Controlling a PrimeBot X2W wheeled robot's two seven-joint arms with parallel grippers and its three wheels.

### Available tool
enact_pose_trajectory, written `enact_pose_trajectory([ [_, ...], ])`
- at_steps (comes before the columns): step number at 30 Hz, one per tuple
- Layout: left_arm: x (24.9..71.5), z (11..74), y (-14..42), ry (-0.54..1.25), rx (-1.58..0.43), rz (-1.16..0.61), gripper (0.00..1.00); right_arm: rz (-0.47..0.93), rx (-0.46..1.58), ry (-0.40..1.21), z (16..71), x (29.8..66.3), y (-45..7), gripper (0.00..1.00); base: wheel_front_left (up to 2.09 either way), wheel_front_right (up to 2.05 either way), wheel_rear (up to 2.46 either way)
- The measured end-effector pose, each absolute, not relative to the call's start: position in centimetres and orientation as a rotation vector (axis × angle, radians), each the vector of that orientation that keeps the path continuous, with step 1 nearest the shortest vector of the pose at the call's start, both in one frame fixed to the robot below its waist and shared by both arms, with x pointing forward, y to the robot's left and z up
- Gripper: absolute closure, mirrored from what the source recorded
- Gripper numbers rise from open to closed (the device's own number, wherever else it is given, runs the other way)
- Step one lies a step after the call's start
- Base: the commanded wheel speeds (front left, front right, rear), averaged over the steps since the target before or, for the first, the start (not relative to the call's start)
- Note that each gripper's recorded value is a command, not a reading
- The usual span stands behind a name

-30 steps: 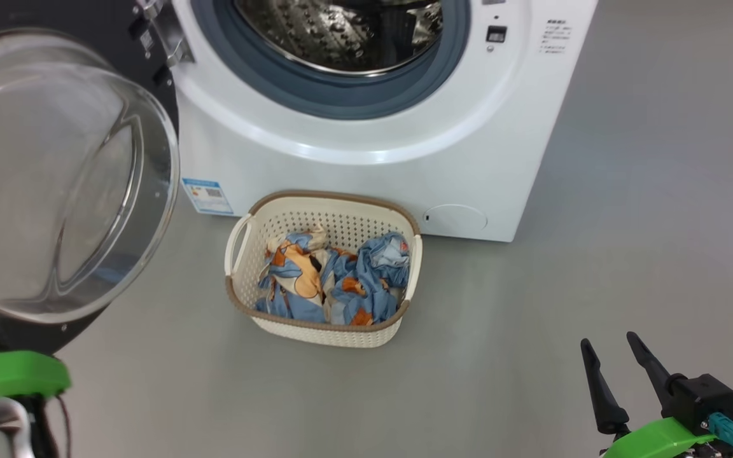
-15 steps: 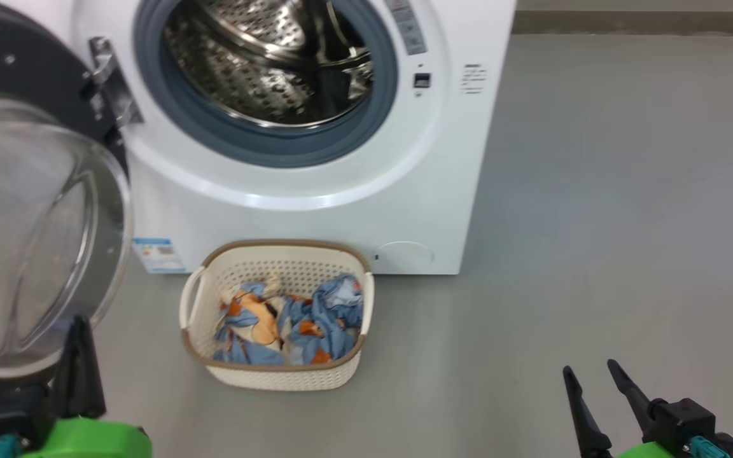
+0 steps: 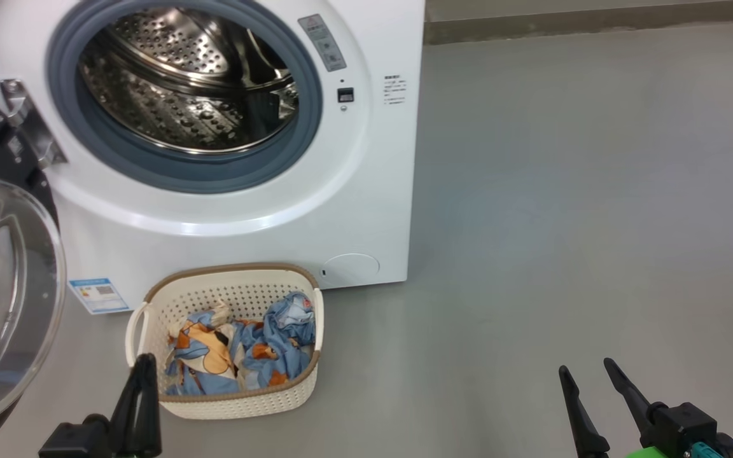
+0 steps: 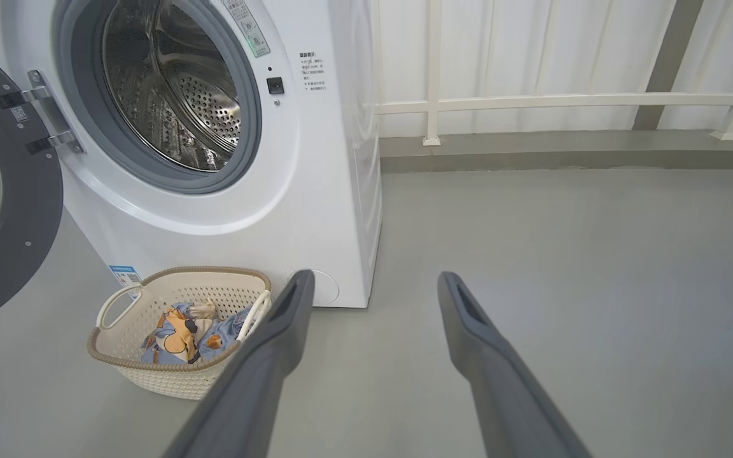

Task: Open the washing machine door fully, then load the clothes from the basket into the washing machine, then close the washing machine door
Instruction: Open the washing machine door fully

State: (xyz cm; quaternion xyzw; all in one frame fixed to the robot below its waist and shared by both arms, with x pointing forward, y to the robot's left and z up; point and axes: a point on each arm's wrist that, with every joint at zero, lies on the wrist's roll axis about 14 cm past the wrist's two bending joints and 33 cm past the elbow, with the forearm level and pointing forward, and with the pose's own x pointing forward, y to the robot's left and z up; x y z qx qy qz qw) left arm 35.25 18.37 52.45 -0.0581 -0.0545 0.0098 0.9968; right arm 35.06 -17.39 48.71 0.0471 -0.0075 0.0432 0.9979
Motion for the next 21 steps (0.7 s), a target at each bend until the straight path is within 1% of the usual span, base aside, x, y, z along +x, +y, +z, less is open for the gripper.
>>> enact_pose_trajectory([
  [1, 35.3, 52.4, 18.2, -0.109, -0.117, 0.014, 0.8, 0.082, 0.094, -0.017, 48.8, 35.0, -17.5, 0.0, 0.0, 0.0, 0.0],
  [3, 35.4, 52.4, 17.8, -0.107, -0.117, 0.003, 0.62, 0.074, 0.094, -0.02, 48.8, 34.8, -17.8, 0.0, 0.0, 0.0, 0.0],
  [4, 35.5, 52.3, 17.6, -0.106, -0.117, -0.004, 0.3, 0.071, 0.094, -0.021, 48.9, 34.7, -17.9, 0.0, 0.0, 0.0, 0.0],
  [5, 35.4, 52.2, 17.4, -0.102, -0.117, -0.01, 0.0, 0.069, 0.094, -0.023, 48.9, 34.7, -18.0, 0.0, 0.0, 0.0, 0.0],
  [21, 34.6, 50.2, 18.2, -0.039, -0.111, 0.012, 0.0, 0.067, 0.096, -0.031, 49.2, 34.8, -18.0, 0.0, 0.0, 0.0, 0.0],
])
